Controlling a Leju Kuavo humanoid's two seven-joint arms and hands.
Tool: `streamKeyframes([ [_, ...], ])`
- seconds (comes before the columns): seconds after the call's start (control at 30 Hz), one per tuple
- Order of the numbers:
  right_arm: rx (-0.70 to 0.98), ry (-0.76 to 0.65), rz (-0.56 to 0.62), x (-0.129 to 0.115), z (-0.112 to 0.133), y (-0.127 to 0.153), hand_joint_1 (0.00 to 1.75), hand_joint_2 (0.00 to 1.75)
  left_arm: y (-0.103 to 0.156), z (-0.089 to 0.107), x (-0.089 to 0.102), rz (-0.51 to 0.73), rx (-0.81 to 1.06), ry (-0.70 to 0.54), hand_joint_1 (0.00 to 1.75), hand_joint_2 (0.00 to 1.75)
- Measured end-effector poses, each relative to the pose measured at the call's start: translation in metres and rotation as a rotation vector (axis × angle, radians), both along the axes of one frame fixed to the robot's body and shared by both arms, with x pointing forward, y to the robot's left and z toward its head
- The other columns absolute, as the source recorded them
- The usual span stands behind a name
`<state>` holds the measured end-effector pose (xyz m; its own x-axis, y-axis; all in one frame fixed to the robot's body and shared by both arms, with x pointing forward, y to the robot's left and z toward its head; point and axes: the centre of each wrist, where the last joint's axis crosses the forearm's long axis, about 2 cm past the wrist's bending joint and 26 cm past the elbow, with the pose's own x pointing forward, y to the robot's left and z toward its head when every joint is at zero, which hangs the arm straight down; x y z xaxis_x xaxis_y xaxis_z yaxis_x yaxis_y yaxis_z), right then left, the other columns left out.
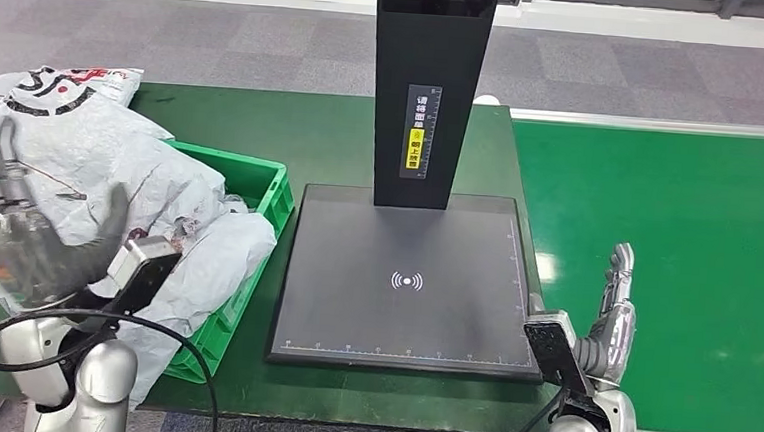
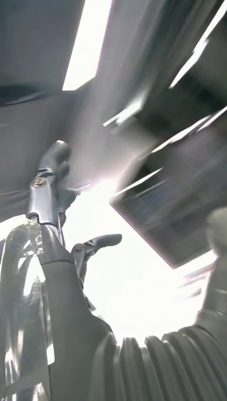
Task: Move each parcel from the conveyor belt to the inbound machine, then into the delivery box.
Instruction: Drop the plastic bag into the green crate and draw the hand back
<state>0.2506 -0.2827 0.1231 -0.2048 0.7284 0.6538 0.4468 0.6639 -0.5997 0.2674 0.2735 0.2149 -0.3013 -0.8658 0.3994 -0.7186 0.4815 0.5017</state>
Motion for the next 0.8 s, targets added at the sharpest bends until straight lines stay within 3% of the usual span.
streamKeyframes([
  [0.13, 0.018, -0.008, 0.011, 0.000, -0.003, 0.000, 0.00, 1.75, -0.029, -0.006, -0.004, -0.514, -0.239, -0.089, 0.00, 1.75],
  [0.23, 0.034, -0.016, 0.012, 0.000, -0.005, -0.001, 0.00, 1.75, -0.043, -0.009, -0.011, -0.722, -0.283, -0.141, 0.00, 1.75],
  [0.33, 0.043, -0.023, 0.013, -0.001, -0.007, -0.002, 0.00, 1.75, -0.051, -0.010, -0.018, -0.835, -0.321, -0.170, 0.00, 1.75],
  [0.5, 0.045, -0.026, 0.011, -0.001, -0.008, -0.002, 0.00, 1.75, -0.055, -0.008, -0.025, -0.899, -0.364, -0.192, 0.00, 1.75],
  [0.8, 0.032, -0.074, 0.000, -0.005, -0.011, -0.003, 0.00, 1.75, -0.058, 0.011, -0.040, -1.139, -0.499, -0.245, 0.00, 1.75],
])
